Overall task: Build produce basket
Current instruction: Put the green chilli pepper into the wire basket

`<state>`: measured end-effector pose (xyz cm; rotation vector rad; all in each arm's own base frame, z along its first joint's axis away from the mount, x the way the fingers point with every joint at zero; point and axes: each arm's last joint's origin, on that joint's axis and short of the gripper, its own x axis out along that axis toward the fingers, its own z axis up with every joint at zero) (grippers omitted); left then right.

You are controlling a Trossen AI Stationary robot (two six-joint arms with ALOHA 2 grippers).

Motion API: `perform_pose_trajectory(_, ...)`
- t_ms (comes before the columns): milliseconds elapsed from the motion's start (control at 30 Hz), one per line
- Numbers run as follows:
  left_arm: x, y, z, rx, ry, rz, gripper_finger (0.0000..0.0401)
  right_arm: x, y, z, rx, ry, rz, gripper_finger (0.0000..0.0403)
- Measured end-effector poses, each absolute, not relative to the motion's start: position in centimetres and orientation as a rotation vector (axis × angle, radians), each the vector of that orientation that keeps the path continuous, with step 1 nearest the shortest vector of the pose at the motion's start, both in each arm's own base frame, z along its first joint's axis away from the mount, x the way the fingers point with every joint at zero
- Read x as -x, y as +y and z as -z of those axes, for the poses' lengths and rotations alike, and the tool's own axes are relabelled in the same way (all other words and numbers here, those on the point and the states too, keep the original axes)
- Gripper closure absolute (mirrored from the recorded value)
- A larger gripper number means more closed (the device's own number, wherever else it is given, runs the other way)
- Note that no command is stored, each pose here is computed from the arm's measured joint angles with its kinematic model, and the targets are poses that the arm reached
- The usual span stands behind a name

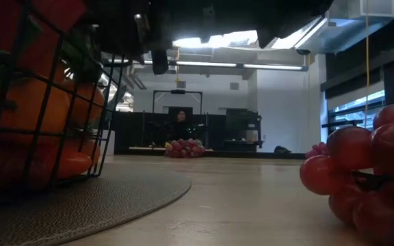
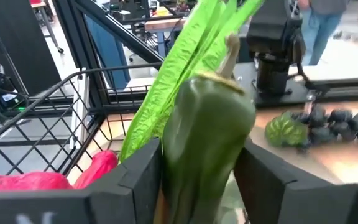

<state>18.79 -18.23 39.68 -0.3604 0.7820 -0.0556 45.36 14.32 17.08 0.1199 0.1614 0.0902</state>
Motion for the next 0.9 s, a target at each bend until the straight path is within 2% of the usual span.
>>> perform_pose_trajectory(100,-18.8,-18.2,-39.7,0.360,0.783,0.056,0.0319,-45.2,14.4,-17.8,-0.060,0.141,-0.074,0.0225)
perform_pose_trajectory(300,-18.8,-18.2,-39.7,0.363,0.783,0.055,0.0319,-44.8,14.5,-18.9,0.031,0.106,0.092,0.0224)
perform_pose_trajectory(533,-18.8,-18.2,-39.7,0.364,0.783,0.055,0.0319,-44.6,14.9,-18.5,0.001,0.173,-0.022,0.0224)
perform_pose_trajectory(900,-18.8,-18.2,-39.7,0.364,0.784,0.055,0.0319,-44.4,15.0,-17.7,0.021,0.260,-0.016,0.0224)
